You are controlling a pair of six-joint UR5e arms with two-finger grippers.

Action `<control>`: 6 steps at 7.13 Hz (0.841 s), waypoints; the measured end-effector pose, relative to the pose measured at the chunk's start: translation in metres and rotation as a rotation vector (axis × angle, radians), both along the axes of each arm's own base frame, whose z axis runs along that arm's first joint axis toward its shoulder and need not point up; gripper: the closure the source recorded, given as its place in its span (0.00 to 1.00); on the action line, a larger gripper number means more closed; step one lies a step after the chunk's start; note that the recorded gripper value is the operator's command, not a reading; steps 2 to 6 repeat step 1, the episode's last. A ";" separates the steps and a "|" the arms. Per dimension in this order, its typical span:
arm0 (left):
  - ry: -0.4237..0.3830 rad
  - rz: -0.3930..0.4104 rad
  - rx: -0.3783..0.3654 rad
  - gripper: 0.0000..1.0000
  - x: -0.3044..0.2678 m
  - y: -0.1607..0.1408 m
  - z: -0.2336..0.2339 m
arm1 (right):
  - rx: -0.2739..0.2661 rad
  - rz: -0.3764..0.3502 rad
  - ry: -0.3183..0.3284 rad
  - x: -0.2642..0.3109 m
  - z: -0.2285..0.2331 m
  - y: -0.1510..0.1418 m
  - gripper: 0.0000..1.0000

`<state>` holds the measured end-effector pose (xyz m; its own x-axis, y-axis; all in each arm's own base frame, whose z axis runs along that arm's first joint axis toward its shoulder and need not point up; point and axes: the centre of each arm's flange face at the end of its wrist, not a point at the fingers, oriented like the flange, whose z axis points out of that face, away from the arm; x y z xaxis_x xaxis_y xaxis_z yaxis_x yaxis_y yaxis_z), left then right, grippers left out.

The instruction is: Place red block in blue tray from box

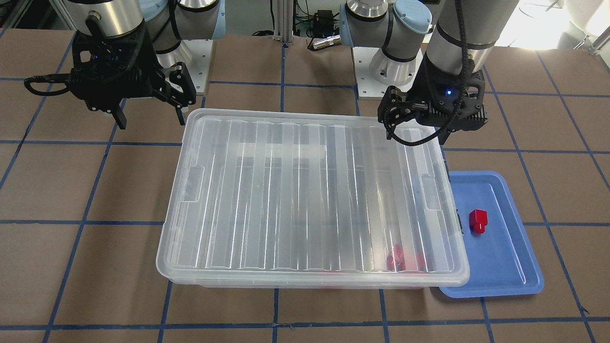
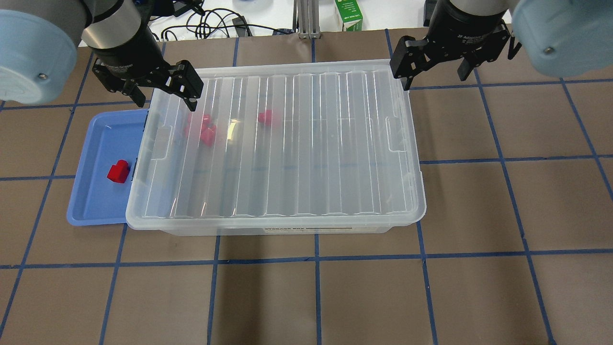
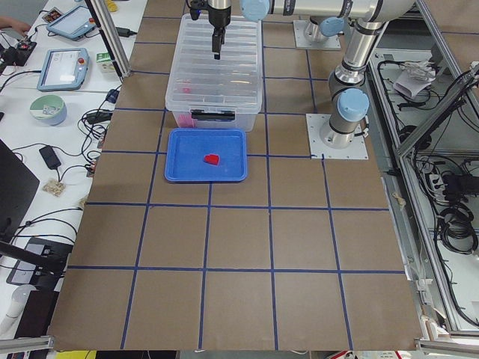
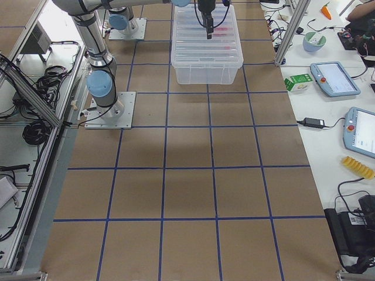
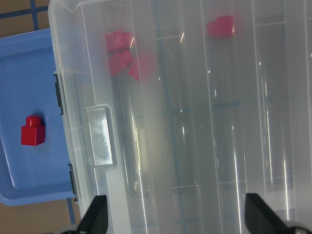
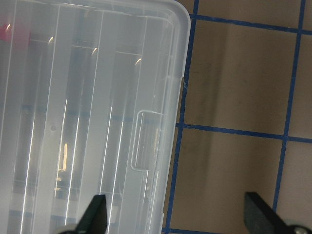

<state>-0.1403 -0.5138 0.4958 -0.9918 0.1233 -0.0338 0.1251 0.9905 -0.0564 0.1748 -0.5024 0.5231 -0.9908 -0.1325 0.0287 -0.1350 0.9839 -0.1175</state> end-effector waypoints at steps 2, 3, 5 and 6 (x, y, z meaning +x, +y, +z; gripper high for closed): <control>0.001 -0.001 -0.016 0.00 0.000 0.003 0.008 | 0.001 0.000 -0.003 0.000 0.000 0.000 0.00; 0.001 -0.001 -0.016 0.00 0.000 0.003 0.008 | 0.001 0.000 -0.003 0.000 0.000 0.000 0.00; 0.001 -0.001 -0.016 0.00 0.000 0.003 0.008 | 0.001 0.000 -0.003 0.000 0.000 0.000 0.00; 0.001 -0.001 -0.016 0.00 0.000 0.003 0.008 | 0.001 0.000 -0.003 0.000 0.000 0.000 0.00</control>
